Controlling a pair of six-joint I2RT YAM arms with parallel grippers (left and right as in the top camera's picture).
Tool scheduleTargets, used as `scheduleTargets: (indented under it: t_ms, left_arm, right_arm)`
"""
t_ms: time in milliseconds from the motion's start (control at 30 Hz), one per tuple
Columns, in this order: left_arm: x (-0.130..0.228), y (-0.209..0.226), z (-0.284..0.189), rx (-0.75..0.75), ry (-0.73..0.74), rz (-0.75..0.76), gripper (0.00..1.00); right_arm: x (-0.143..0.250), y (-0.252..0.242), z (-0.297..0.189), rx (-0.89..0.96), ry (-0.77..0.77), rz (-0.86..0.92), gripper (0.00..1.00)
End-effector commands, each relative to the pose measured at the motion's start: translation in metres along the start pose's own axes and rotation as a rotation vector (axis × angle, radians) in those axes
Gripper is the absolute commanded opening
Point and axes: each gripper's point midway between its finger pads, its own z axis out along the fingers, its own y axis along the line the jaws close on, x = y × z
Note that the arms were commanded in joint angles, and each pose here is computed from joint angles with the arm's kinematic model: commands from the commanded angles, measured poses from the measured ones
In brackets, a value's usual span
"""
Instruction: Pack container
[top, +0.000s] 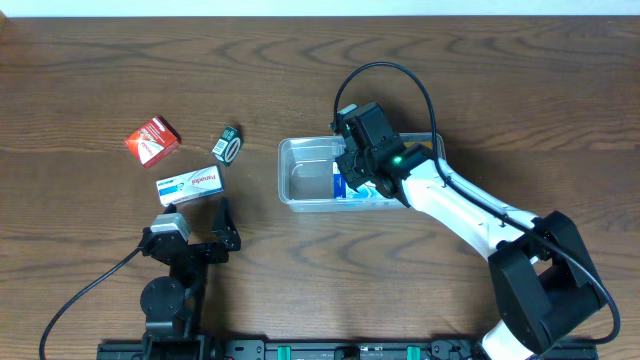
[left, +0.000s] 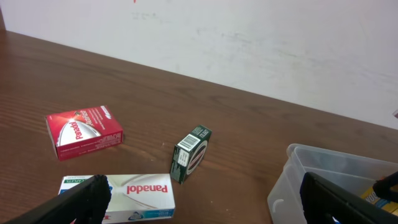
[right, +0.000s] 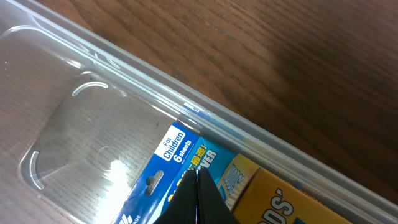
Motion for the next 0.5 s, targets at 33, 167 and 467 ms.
scheduleTargets:
  t_ms: [33, 167, 467]
  left_arm:
    - [0.016, 0.002, 0.001, 0.001, 0.053, 0.013, 0.98]
    - [0.016, 0.002, 0.001, 0.001, 0.053, 0.013, 0.98]
    - [0.016, 0.002, 0.001, 0.001, 0.053, 0.013, 0.98]
  right_arm:
    - [-0.002, -0.011, 0.003, 0.035, 0.006, 0.021, 0.01]
    - [0.001, -0.012, 0.003, 0.042, 0.015, 0.021, 0.01]
    - [-0.021, 0.0, -0.017, -0.025, -0.035, 0.022, 0.19]
